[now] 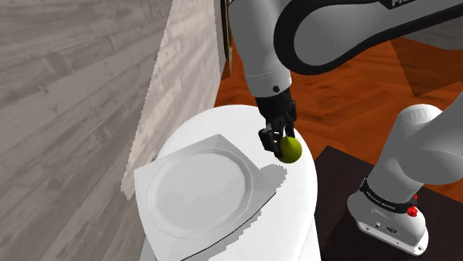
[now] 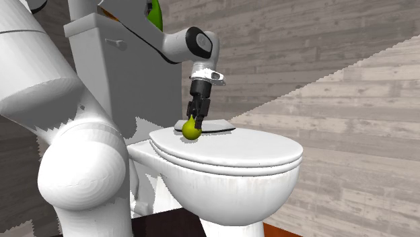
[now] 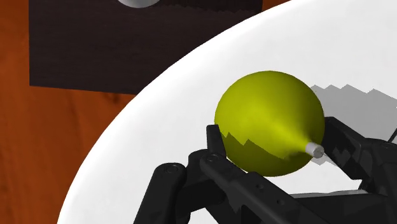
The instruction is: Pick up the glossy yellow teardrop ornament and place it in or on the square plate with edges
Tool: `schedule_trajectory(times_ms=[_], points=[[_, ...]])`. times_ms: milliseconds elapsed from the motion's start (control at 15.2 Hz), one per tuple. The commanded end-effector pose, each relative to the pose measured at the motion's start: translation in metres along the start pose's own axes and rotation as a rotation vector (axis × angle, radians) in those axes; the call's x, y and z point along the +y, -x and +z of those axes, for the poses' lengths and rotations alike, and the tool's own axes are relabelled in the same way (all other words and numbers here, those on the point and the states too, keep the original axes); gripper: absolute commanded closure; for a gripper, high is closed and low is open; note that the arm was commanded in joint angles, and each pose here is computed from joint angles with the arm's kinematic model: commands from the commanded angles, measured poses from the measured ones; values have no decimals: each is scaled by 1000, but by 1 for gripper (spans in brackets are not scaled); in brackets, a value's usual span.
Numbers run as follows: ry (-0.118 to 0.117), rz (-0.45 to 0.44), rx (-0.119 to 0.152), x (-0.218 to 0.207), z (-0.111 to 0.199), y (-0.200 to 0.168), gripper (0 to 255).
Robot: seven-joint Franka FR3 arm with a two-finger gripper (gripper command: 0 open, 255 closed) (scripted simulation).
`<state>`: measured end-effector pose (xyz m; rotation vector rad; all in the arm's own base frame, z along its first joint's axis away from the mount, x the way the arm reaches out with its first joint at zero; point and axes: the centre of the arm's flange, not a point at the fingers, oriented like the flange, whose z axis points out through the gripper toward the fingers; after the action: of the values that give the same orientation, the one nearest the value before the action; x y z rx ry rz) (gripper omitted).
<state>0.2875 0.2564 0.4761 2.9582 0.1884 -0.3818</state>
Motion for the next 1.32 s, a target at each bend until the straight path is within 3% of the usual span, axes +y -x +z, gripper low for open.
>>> schedule_trajectory(times_ms=[0, 924, 1254], points=[[0, 0, 0, 2, -11, 3, 255], [0, 0, 0, 11, -78, 21, 255], [0, 0, 0, -43, -94, -12, 255]])
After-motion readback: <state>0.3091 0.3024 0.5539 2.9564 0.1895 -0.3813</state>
